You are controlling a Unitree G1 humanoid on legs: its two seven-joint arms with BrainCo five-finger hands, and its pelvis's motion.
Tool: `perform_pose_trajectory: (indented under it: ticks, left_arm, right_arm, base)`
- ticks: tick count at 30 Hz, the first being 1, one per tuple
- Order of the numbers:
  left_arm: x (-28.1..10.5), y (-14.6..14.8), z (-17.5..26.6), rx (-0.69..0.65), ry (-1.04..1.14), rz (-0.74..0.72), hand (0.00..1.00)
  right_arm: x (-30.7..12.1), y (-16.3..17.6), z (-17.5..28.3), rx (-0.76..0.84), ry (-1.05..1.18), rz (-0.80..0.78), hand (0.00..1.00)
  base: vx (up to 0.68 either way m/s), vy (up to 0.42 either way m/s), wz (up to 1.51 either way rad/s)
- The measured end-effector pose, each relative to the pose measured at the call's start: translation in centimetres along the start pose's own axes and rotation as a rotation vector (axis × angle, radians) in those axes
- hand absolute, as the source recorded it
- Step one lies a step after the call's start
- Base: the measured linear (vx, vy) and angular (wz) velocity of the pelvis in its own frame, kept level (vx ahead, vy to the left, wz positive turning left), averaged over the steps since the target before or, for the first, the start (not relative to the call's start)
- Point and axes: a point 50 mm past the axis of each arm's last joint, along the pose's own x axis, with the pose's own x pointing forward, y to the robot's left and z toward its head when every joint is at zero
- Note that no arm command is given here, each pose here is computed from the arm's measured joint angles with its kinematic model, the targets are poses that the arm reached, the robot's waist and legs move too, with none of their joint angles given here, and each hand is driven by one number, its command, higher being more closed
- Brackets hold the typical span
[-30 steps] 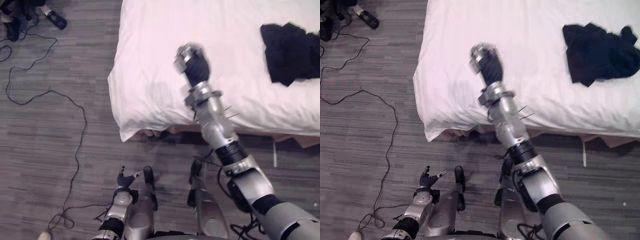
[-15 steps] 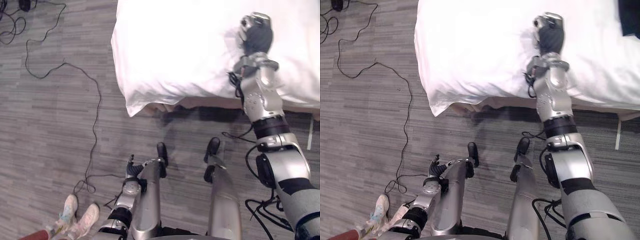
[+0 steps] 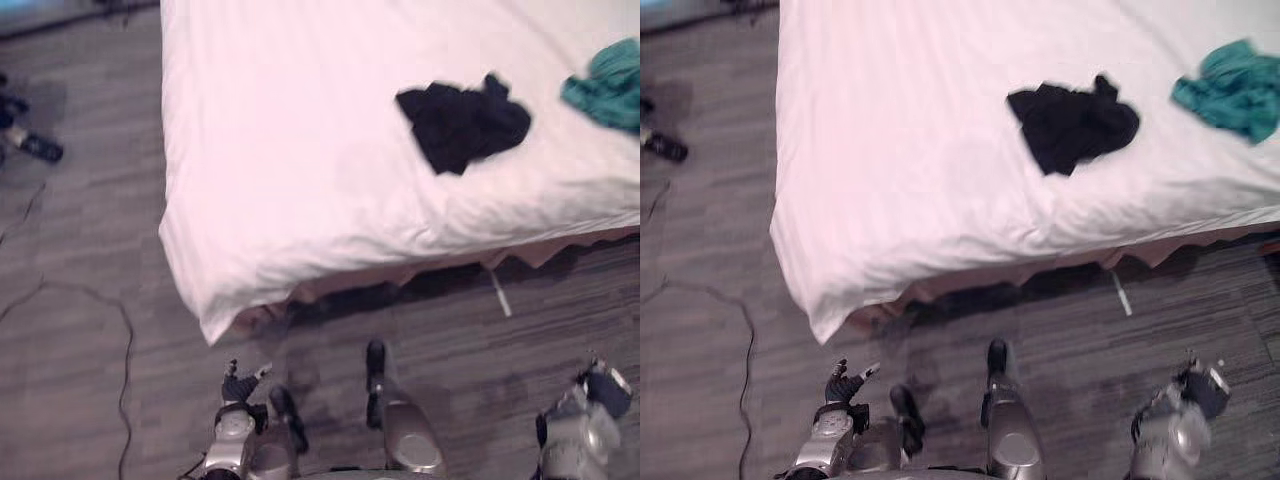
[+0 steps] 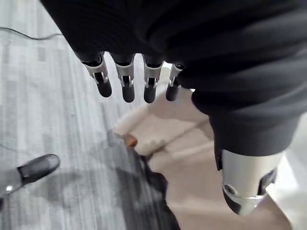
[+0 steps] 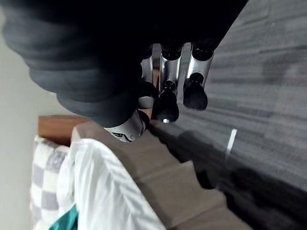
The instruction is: Tidy the bed and pick cloth on bed and put in laundry
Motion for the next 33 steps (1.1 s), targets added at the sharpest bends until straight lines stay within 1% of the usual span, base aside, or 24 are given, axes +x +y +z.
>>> perform_pose_trajectory:
  ticks: [1, 3, 4, 6, 8, 9, 11, 13, 14, 15, 17, 18, 21, 23, 25, 27, 30, 32, 33]
  left_arm:
    - [0.0, -0.1, -0.1, 0.014, 0.003, -0.01, 0.0]
    - [0.2, -0.7, -0.5, 0.077, 0.033, -0.065, 0.0]
    - [0.3, -0.9, -0.4, 0.093, 0.031, -0.077, 0.0]
    - [0.1, -1.3, -1.2, 0.178, 0.053, -0.12, 0.0]
    - [-0.1, -1.3, -2.1, 0.201, 0.086, -0.136, 0.0]
    - [0.1, -0.6, -2.2, 0.243, 0.088, -0.13, 0.0]
    - [0.5, 0.2, -2.2, 0.274, 0.088, -0.119, 0.0]
    - [0.9, 0.3, -2.0, 0.316, 0.094, -0.132, 0.0]
    - [0.9, 0.2, -2.0, 0.318, 0.09, -0.134, 0.0]
    - [0.7, -0.1, -2.1, 0.312, 0.087, -0.139, 0.0]
    - [0.5, -0.3, -2.3, 0.304, 0.082, -0.142, 0.0]
    - [0.4, -0.6, -2.3, 0.277, 0.086, -0.144, 0.0]
    - [-0.5, -0.8, -3.7, 0.191, 0.134, -0.118, 0.0]
    - [-0.4, -0.8, -3.2, 0.159, 0.116, -0.096, 0.0]
    - [-0.3, -0.9, -3.0, 0.154, 0.102, -0.096, 0.0]
    - [-0.8, -1.0, -3.9, 0.154, 0.125, -0.104, 0.0]
    - [-0.5, -0.8, -3.3, 0.172, 0.091, -0.106, 0.0]
    - [-0.2, -0.5, -3.1, 0.209, 0.084, -0.112, 0.0]
    - [-0.5, 0.0, -4.1, 0.229, 0.114, -0.109, 0.0]
  right_arm:
    - [-0.2, -0.3, -0.8, -0.019, 0.034, -0.001, 0.0]
    - [-1.3, -1.2, -4.0, -0.077, 0.166, -0.012, 0.0]
    - [-1.6, -1.3, -4.7, -0.093, 0.197, -0.012, 0.0]
    - [-2.5, -1.0, -7.1, -0.184, 0.298, 0.019, 0.0]
    - [-2.7, -0.4, -7.9, -0.239, 0.328, 0.05, 0.0]
    - [-3.1, 0.3, -8.8, -0.291, 0.361, 0.084, 0.0]
    - [-3.5, 0.8, -9.8, -0.336, 0.396, 0.121, 0.0]
    - [-4.1, 0.4, -10.6, -0.385, 0.431, 0.131, 0.0]
    - [-4.4, 0.2, -11.0, -0.407, 0.446, 0.14, 0.0]
    - [-5.0, 0.2, -11.5, -0.467, 0.462, 0.185, 0.0]
    - [-5.0, 1.0, -11.7, -0.536, 0.459, 0.255, 0.0]
    - [-5.2, 1.7, -12.1, -0.587, 0.47, 0.296, 0.0]
    - [-5.8, 1.1, -13.2, -0.661, 0.523, 0.309, 0.0]
    - [-5.7, 0.7, -13.1, -0.679, 0.519, 0.303, 0.0]
    - [-5.5, 0.3, -12.8, -0.697, 0.513, 0.296, 0.0]
    - [-5.5, -0.8, -12.7, -0.725, 0.52, 0.278, 0.0]
    - [-7.1, -2.1, -14.1, -0.756, 0.59, 0.268, 0.0]
    - [-7.2, -1.4, -14.4, -0.769, 0.59, 0.293, 0.0]
    - [-7.0, -0.9, -14.3, -0.762, 0.577, 0.298, 0.0]
  base:
    - [0.12, 0.066, -0.09]
    - [0.1, 0.067, -0.24]
    - [0.06, 0.048, -0.7]
    - [-0.03, 0.053, -1.15]
    - [-0.02, 0.109, -1.76]
    - [0.08, 0.112, -2.28]
    - [0.15, 0.012, -2.32]
    - [0.24, -0.152, -2.13]
    - [0.31, -0.242, -2.25]
    - [0.3, -0.201, -2.71]
    - [0.25, -0.091, -2.77]
    - [0.25, 0.018, -2.53]
    - [0.29, 0.113, -2.19]
    - [0.26, 0.201, -1.68]
    - [0.23, 0.209, -1.25]
    - [0.36, 0.283, -1.13]
    - [0.4, 0.28, 0.08]
    - [0.35, 0.216, 0.35]
    - [0.39, 0.189, 0.57]
